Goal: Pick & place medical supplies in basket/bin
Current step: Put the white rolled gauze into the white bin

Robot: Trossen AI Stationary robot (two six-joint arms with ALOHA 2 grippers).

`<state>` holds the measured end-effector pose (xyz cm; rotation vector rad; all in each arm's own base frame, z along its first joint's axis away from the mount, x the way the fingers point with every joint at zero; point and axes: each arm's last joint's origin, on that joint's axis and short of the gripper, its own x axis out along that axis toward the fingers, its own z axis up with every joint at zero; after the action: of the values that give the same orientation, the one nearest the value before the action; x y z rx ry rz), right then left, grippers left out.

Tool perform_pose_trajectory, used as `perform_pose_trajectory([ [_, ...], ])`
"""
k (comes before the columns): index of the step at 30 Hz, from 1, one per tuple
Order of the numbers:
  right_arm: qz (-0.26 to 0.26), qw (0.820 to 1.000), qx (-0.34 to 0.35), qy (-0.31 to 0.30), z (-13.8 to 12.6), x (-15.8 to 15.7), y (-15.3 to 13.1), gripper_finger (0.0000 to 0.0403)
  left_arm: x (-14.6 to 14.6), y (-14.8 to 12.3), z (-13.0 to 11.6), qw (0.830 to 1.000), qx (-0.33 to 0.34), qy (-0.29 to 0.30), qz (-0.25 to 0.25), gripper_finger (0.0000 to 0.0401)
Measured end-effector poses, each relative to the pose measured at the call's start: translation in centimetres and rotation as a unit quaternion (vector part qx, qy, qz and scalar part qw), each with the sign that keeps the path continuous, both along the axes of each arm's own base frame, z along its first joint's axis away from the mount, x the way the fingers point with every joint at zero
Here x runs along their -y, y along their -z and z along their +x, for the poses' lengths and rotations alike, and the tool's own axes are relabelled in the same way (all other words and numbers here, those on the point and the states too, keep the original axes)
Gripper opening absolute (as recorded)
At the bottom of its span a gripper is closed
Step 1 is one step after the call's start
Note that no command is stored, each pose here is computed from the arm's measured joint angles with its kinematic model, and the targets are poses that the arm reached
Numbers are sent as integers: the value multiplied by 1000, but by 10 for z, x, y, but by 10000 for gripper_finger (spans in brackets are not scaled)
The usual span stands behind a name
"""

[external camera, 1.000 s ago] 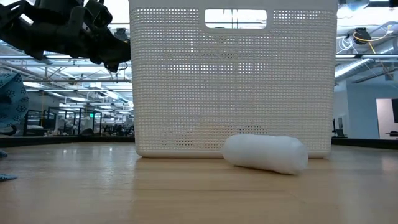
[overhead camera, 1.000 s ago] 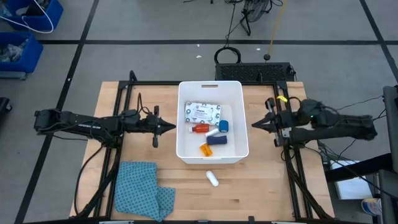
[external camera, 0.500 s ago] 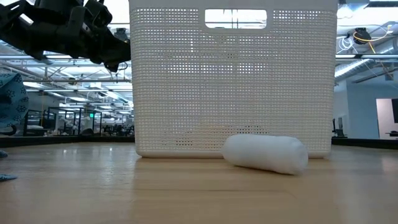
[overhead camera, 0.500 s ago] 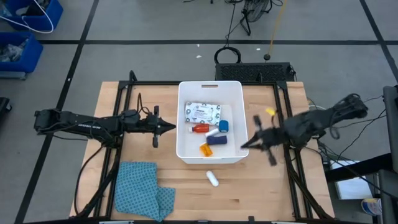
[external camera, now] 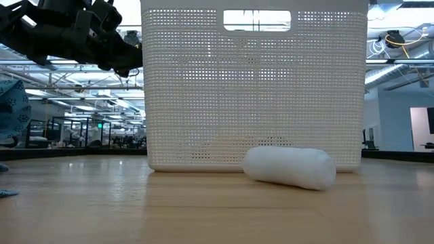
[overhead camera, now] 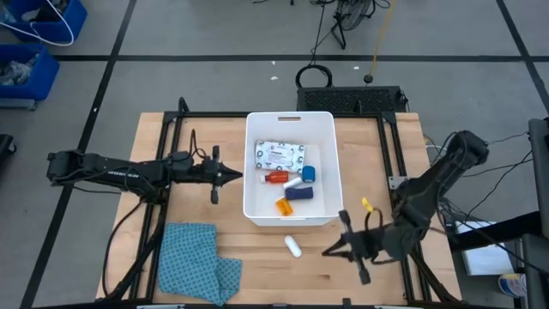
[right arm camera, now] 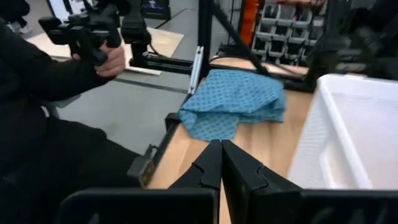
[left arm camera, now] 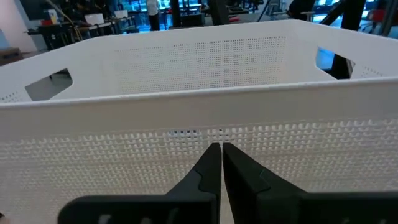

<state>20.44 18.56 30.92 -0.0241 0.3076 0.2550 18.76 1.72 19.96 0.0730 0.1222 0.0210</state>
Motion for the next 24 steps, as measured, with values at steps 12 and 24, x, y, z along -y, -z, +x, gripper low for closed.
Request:
perform_pose_trajectory([
  [12, 51, 996, -43, 58, 22, -31, 43, 17, 0, -9, 1, 997, 47, 3, 54, 21],
  [24, 104, 979, -100, 144, 40, -44, 93, 185, 0, -10, 1, 997, 50, 3, 53, 21],
])
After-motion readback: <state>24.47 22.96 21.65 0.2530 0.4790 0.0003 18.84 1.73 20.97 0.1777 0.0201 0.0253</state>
